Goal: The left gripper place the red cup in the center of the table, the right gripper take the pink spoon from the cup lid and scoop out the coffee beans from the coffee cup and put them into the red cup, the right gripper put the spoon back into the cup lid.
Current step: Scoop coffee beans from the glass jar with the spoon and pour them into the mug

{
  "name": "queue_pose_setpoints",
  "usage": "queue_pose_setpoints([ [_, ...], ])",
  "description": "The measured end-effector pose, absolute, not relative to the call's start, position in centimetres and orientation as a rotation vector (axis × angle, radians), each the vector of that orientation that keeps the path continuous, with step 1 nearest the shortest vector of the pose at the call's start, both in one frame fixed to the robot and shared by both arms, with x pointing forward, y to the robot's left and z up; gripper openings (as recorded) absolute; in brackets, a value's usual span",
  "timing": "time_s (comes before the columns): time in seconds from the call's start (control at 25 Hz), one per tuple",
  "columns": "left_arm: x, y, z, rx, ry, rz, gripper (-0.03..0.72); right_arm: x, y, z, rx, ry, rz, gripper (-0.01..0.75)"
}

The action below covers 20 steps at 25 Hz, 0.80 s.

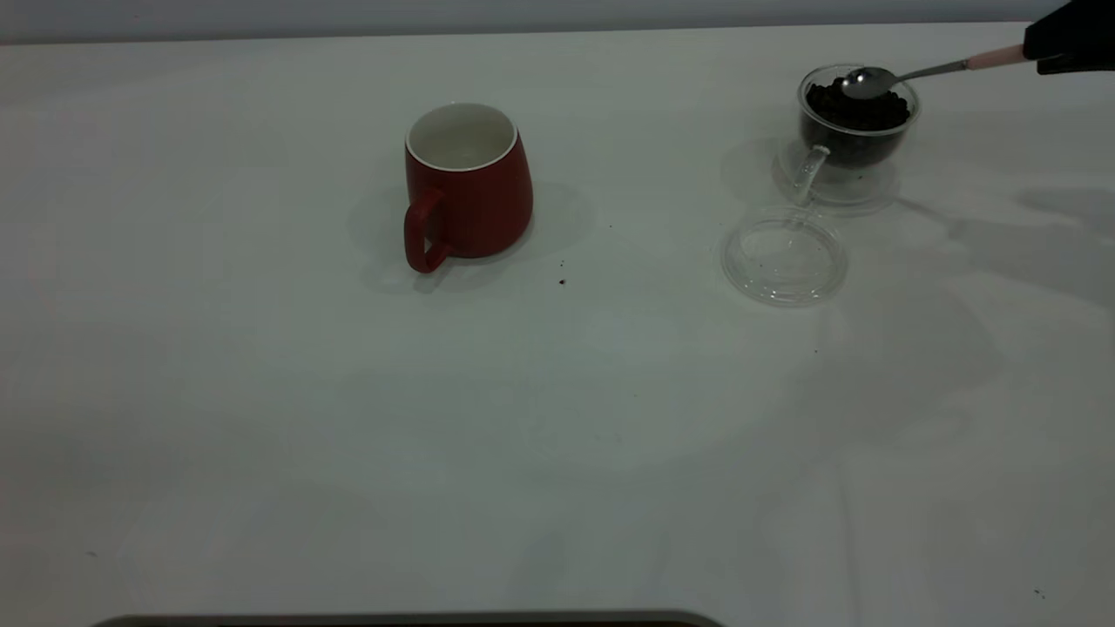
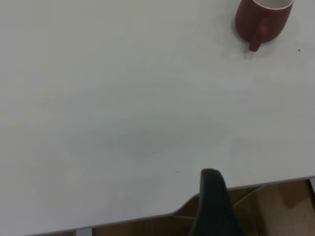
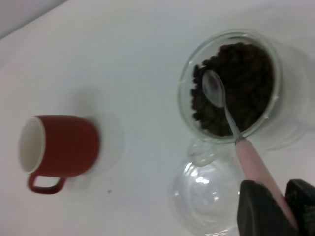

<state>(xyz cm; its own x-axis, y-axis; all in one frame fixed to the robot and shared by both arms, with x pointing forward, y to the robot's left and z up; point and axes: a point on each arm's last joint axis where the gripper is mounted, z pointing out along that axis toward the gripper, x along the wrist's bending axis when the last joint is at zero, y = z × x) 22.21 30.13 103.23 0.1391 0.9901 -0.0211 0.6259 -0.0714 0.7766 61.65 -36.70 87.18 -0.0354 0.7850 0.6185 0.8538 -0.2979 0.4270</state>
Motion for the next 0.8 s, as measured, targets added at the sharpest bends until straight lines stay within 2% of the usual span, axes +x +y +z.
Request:
queue_pose_setpoints([
  [0.8,22.2,30.1,103.2,1.773,1.557,0.719,0.569,62.2,-37.3,85.4,-2.179,-1.858,-1.235,0.114],
])
